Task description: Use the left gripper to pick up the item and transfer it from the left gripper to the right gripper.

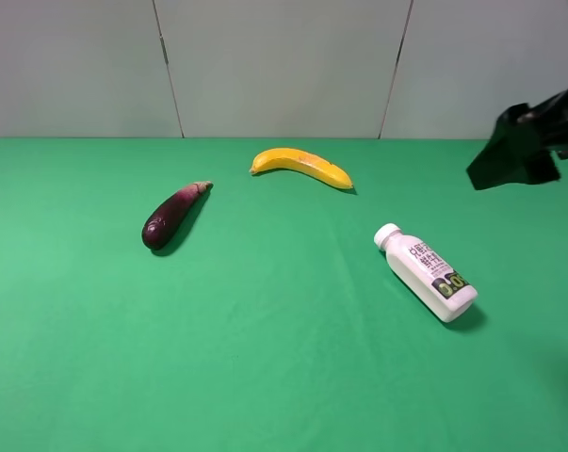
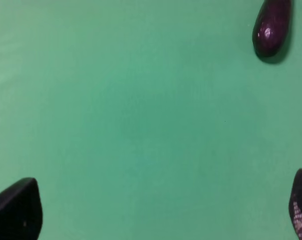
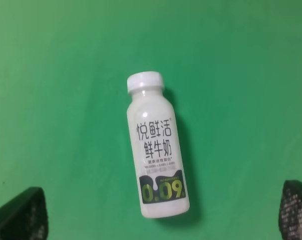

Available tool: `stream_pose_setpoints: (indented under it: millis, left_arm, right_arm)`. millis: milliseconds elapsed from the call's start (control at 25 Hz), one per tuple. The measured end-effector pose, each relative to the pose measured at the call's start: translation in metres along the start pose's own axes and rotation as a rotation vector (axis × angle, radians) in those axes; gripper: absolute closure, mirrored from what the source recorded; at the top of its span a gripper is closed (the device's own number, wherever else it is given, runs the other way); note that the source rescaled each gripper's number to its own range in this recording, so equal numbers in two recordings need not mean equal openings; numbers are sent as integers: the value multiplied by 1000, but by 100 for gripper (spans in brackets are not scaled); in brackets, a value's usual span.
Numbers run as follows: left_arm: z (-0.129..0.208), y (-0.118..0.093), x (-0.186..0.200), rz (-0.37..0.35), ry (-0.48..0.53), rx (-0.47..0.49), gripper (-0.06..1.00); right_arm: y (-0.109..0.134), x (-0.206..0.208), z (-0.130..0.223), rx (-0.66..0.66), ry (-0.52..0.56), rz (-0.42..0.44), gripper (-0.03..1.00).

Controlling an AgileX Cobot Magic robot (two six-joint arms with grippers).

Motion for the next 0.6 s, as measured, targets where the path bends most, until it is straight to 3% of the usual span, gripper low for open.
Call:
stream_pose_setpoints:
  millis: [600]
  left_arm:
    - [0, 0, 0, 0, 0, 0, -2]
  right_arm:
    - [24, 46, 84, 1, -226, 59, -3]
Point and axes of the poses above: a point on each arm's last joint axis where the gripper is mounted, x pointing back along that axis away from the gripper, y along the wrist's bending axis when the last joint is at zero, z = x × y, the point moved 9 cm from there along -x, pointing out along that axis toward the gripper, and after that the axes turned 15 degrees about x, right-handed, at the moved point
